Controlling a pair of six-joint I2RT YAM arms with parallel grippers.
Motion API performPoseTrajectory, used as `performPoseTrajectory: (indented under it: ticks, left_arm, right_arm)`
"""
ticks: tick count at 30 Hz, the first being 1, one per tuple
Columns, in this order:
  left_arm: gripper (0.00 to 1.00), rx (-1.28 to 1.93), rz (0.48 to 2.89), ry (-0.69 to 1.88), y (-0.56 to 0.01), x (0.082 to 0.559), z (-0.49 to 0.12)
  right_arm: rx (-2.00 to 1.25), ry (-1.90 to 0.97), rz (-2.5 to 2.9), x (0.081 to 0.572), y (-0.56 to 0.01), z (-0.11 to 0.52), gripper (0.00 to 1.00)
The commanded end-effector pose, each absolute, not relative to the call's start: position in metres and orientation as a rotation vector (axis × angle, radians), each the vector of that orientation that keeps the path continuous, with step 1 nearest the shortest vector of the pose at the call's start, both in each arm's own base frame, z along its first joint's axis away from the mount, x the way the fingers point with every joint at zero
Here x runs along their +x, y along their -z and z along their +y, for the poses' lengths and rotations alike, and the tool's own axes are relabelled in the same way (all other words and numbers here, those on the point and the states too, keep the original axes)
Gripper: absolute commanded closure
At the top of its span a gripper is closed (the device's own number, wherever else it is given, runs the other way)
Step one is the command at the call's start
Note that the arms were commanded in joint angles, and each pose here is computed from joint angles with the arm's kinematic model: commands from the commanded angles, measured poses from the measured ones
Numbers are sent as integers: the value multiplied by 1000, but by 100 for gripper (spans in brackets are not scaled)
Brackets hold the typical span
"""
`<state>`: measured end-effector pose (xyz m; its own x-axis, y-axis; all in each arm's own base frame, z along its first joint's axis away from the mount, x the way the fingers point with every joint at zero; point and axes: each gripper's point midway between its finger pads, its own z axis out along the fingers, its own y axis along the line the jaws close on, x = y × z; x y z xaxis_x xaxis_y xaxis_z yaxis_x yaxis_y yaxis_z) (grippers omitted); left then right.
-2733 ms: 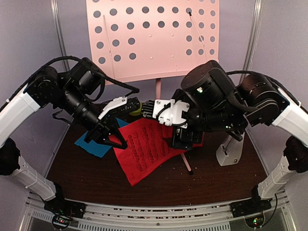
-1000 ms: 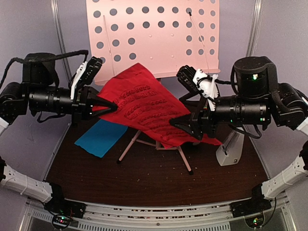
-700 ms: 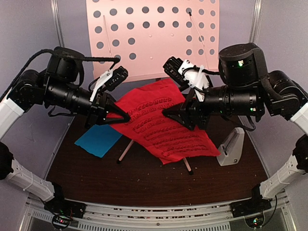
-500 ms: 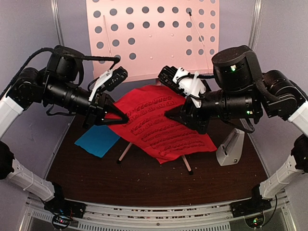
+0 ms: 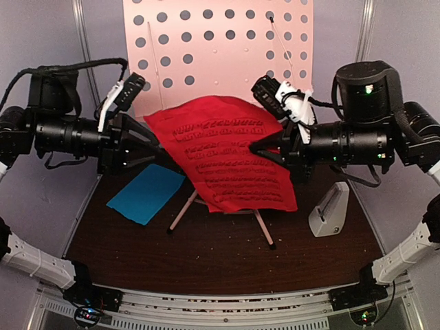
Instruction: Set up the instrument practice props
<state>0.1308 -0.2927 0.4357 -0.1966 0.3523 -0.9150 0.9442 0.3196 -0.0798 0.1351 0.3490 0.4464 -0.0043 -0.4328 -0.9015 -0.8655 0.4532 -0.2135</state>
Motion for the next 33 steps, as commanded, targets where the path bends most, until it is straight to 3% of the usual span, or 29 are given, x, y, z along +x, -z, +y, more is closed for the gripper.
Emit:
performPoseTrajectory:
  ticks: [1,12,18,33]
  left_arm:
    - [46,886,1534,879,-512,143,-271]
    - [46,505,1490,734,-566,185,-254]
    - [47,486,1512,737,-557,199,-279]
    - [52,371,1456,627,-569,228,-290]
  right_arm:
    - [-994,-704,1478,128,-505,333,100]
    - [-800,-843,1223,128,-593,274,100]
    - [-750,-847,1130,125,-632,260,100]
    - [-756,-720,1083,155,-665,287,100]
